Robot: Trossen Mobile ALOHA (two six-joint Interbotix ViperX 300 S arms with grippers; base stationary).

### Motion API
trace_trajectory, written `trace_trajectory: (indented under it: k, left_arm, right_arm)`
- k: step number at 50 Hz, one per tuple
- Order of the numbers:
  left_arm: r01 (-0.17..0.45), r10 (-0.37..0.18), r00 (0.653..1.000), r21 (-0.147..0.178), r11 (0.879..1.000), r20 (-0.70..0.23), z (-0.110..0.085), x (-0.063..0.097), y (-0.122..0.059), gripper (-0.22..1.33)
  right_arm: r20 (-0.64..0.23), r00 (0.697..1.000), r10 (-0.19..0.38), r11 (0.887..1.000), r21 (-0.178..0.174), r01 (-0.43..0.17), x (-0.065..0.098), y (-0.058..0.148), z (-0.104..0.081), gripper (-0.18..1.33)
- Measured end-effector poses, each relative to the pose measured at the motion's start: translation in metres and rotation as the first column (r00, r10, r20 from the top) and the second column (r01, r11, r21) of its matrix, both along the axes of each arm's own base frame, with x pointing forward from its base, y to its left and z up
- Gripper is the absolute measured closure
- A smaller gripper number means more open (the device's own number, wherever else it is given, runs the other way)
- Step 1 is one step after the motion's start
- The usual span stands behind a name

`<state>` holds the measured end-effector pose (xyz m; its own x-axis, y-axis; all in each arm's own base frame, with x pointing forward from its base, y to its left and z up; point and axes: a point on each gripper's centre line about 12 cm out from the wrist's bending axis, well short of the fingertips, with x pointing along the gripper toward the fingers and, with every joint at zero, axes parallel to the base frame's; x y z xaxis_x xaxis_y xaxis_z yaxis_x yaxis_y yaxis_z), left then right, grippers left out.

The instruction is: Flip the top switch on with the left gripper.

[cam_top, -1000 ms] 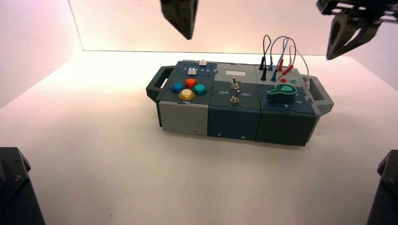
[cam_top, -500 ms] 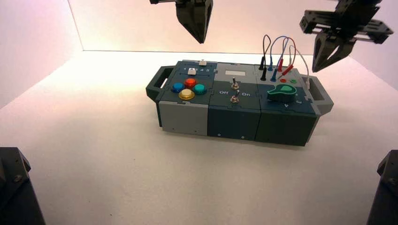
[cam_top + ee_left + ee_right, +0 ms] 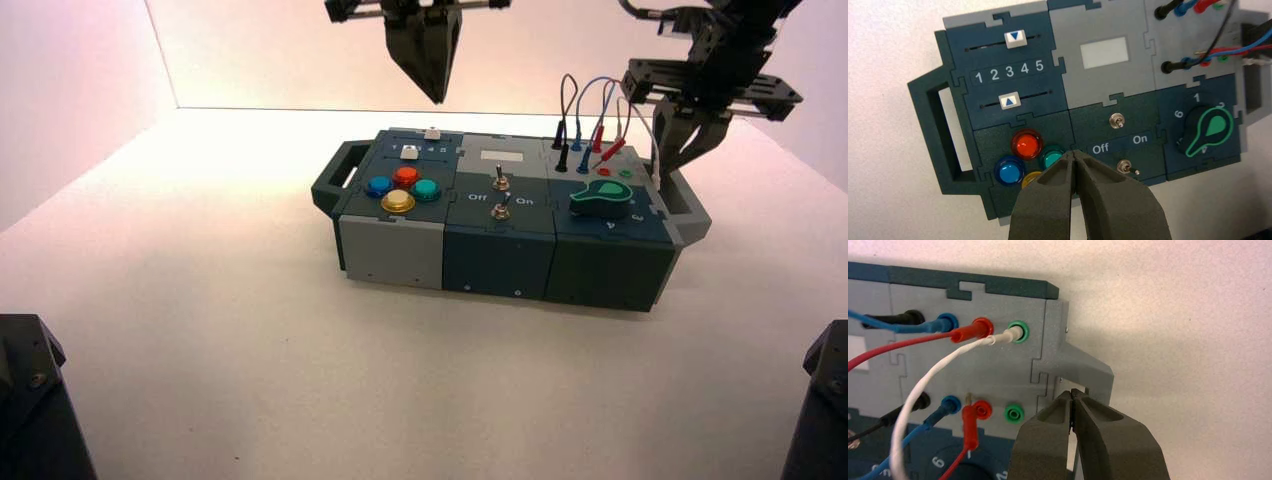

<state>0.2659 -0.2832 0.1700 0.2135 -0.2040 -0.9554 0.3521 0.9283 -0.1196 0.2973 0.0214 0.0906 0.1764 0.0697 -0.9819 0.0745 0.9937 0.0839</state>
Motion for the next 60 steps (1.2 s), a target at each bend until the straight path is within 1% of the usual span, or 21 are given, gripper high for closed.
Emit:
trace_trajectory:
  k: [4,8,13,21,29,30,41,50,55,60]
  left_arm:
    - [0.005,-0.005,1.000,0.008,1.000,-0.007,-0.006,0.000,-0.003,1.28]
    - [0.009,-0.009,1.000,0.009,1.000,-0.010,-0.009,0.000,-0.005,1.28]
    - [0.017,-0.017,1.000,0.001,1.000,-0.003,-0.015,0.001,-0.012,1.28]
    - [0.026,-0.026,1.000,0.010,1.000,-0.014,-0.028,0.002,-0.018,1.27]
    - [0.029,-0.029,1.000,0.006,1.000,-0.012,-0.040,0.004,-0.022,1.27]
    - [0.026,-0.026,1.000,-0.001,1.000,-0.010,-0.041,0.005,-0.024,1.28]
    - [0.016,-0.017,1.000,-0.024,1.000,-0.015,-0.046,0.010,-0.032,1.28]
    - [0.022,-0.023,0.999,-0.017,1.000,-0.026,-0.055,0.014,-0.039,1.28]
    - [0.024,-0.024,0.999,-0.011,1.000,-0.045,-0.062,0.013,-0.039,1.28]
    - [0.026,-0.027,0.998,-0.014,1.000,-0.057,-0.064,0.012,-0.040,1.28]
  right_arm:
    - [0.001,1.000,-0.002,1.000,0.000,0.002,0.001,0.000,-0.002,1.29]
    - [0.000,1.000,0.001,1.000,-0.001,-0.001,0.001,0.001,-0.004,1.29]
    - [-0.003,1.000,0.000,1.000,0.000,0.000,0.001,0.001,-0.006,1.29]
    - [-0.006,1.000,0.002,1.000,0.000,-0.002,0.002,0.002,-0.008,1.29]
    - [-0.003,1.000,0.003,1.000,-0.001,-0.003,0.003,0.002,-0.010,1.29]
    - [-0.006,1.000,0.003,1.000,-0.001,-0.003,0.002,0.002,-0.011,1.29]
    - [-0.006,1.000,0.004,1.000,-0.001,-0.004,0.003,0.003,-0.012,1.29]
    - [0.000,1.000,0.005,1.000,-0.002,-0.005,0.004,0.003,-0.013,1.30]
    - [-0.003,1.000,0.004,1.000,-0.001,-0.004,0.003,0.003,-0.014,1.30]
    - [-0.003,1.000,0.005,1.000,-0.002,-0.005,0.003,0.003,-0.014,1.30]
